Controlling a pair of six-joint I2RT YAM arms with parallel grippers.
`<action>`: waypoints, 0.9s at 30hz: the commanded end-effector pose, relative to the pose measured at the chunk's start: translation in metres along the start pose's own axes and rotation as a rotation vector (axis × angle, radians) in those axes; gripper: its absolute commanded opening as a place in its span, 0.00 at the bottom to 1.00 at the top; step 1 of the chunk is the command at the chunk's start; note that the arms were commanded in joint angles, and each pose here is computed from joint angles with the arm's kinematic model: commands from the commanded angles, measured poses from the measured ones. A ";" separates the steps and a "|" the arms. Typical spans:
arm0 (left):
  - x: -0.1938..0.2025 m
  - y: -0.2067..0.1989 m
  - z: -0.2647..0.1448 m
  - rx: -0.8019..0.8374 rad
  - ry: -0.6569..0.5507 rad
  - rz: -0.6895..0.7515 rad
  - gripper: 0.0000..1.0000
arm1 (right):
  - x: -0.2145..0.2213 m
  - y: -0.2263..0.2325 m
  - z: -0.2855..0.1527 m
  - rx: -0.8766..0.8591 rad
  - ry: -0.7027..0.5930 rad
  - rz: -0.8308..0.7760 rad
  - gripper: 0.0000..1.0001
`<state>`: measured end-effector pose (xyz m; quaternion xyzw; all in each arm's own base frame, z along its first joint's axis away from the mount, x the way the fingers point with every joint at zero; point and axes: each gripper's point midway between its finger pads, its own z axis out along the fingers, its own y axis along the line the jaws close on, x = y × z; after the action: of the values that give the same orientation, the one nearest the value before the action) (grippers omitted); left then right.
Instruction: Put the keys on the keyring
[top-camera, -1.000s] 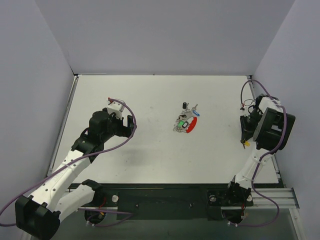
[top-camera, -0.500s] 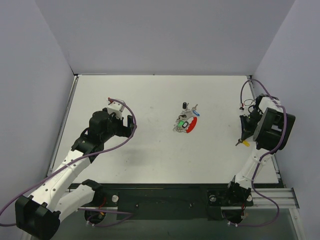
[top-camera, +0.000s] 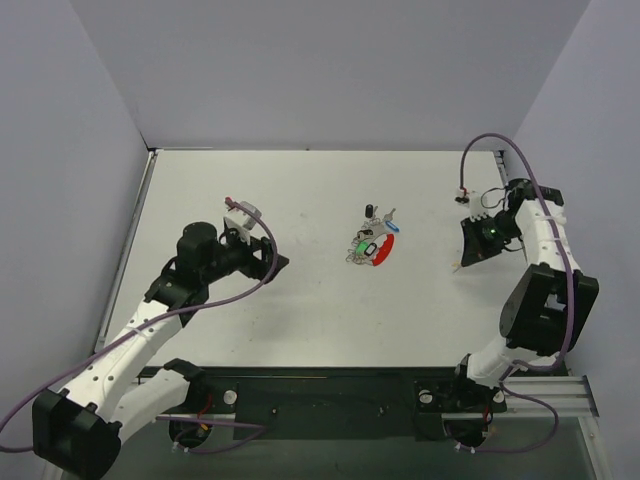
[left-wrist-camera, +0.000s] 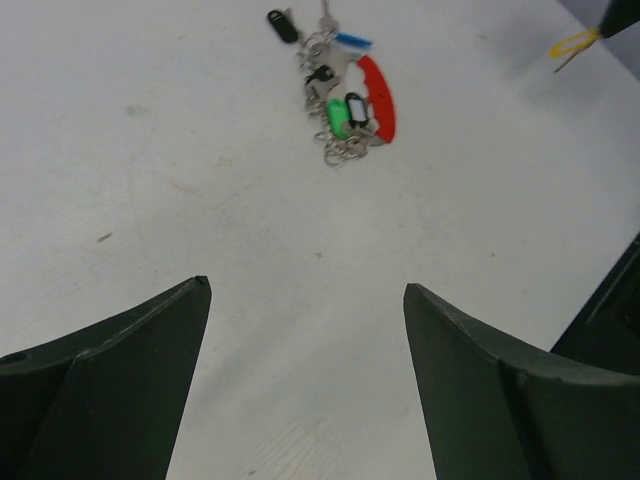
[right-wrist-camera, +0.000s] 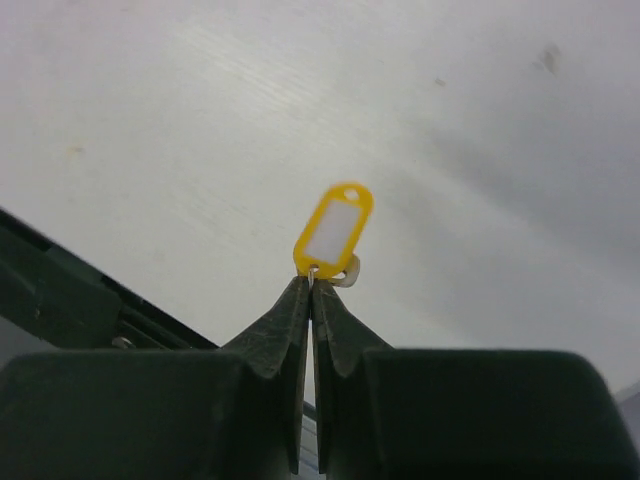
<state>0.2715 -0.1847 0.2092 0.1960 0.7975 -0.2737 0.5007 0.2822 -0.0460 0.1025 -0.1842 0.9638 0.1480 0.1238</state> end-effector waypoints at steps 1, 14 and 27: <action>-0.025 -0.070 -0.004 0.354 -0.159 0.091 0.88 | 0.004 0.092 -0.020 -0.287 -0.032 -0.318 0.00; 0.007 -0.230 0.007 0.533 -0.387 0.427 0.72 | 0.054 0.237 -0.050 -0.712 -0.189 -0.939 0.00; 0.017 -0.282 0.044 0.572 -0.394 0.446 0.38 | 0.087 0.260 -0.054 -0.818 -0.336 -1.142 0.00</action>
<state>0.1231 -0.4115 0.1915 0.4768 0.5628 -0.3762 0.5607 0.1427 0.1339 0.1712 -0.6840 0.5746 0.3530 0.2781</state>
